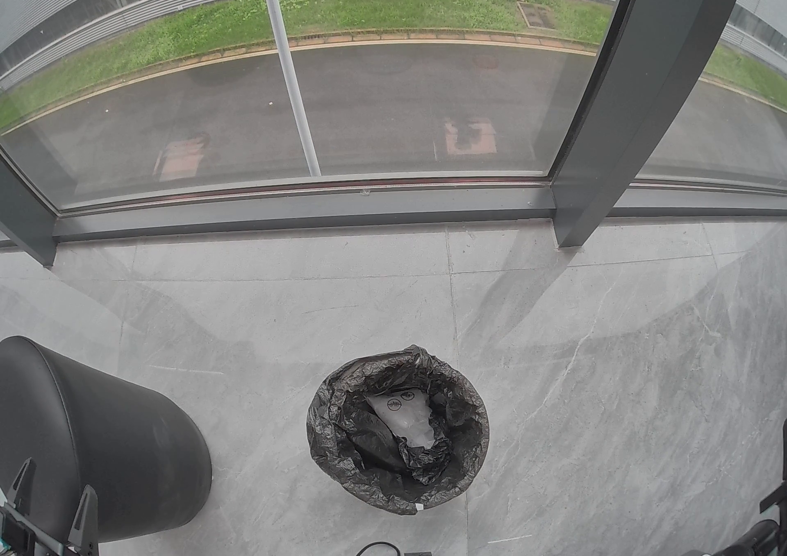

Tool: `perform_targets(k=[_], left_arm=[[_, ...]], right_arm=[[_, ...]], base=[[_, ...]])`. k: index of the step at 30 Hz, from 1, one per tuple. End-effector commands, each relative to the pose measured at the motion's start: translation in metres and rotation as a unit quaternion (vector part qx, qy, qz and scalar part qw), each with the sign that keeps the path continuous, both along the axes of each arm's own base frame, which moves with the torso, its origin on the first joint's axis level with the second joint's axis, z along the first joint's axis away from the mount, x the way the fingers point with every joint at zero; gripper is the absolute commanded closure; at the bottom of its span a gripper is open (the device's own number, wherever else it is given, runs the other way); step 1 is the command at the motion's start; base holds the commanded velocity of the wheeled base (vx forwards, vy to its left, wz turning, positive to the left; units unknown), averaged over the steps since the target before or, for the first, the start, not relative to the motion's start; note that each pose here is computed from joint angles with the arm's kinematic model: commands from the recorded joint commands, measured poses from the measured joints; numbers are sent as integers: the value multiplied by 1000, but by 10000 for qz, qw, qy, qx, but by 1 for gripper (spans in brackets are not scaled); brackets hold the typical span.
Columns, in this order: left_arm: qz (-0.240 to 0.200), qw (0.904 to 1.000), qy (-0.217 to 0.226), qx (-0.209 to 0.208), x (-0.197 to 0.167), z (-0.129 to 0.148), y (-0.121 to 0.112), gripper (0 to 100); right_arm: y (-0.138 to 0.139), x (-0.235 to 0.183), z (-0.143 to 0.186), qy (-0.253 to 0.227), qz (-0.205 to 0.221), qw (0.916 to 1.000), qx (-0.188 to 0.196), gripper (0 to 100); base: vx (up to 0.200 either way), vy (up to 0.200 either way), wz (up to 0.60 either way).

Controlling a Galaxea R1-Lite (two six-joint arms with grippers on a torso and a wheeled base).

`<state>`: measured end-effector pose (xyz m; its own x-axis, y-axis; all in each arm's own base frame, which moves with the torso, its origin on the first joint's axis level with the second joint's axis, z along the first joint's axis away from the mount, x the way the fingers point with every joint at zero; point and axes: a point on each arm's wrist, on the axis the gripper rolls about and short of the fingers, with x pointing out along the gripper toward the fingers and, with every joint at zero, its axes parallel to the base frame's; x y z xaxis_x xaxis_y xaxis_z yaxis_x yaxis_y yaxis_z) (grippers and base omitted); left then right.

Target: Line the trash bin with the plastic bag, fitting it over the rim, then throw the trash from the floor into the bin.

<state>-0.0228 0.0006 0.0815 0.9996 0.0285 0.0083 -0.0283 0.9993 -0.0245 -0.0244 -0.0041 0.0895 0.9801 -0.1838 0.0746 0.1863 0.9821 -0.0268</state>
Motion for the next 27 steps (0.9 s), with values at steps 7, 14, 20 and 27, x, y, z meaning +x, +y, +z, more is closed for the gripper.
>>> perform_targets(k=[7, 14, 20, 27], left_arm=[[3, 10000, 11, -1, 0, -5, 0, 0], [3, 10000, 11, -1, 0, -5, 0, 0], [3, 10000, 11, -1, 0, -5, 0, 0], [3, 10000, 11, -1, 0, -5, 0, 0]], right_arm=[[2, 1, -7, 79, 502, 9987, -22, 100], [4, 1, -7, 103, 970, 9949, -237, 100], [4, 1, -8, 143, 879, 9938, -659, 100], [3, 1, -8, 130, 731, 9955, -580, 100]], base=[[0, 0, 0], [0, 0, 0], [0, 0, 0], [0, 0, 0]])
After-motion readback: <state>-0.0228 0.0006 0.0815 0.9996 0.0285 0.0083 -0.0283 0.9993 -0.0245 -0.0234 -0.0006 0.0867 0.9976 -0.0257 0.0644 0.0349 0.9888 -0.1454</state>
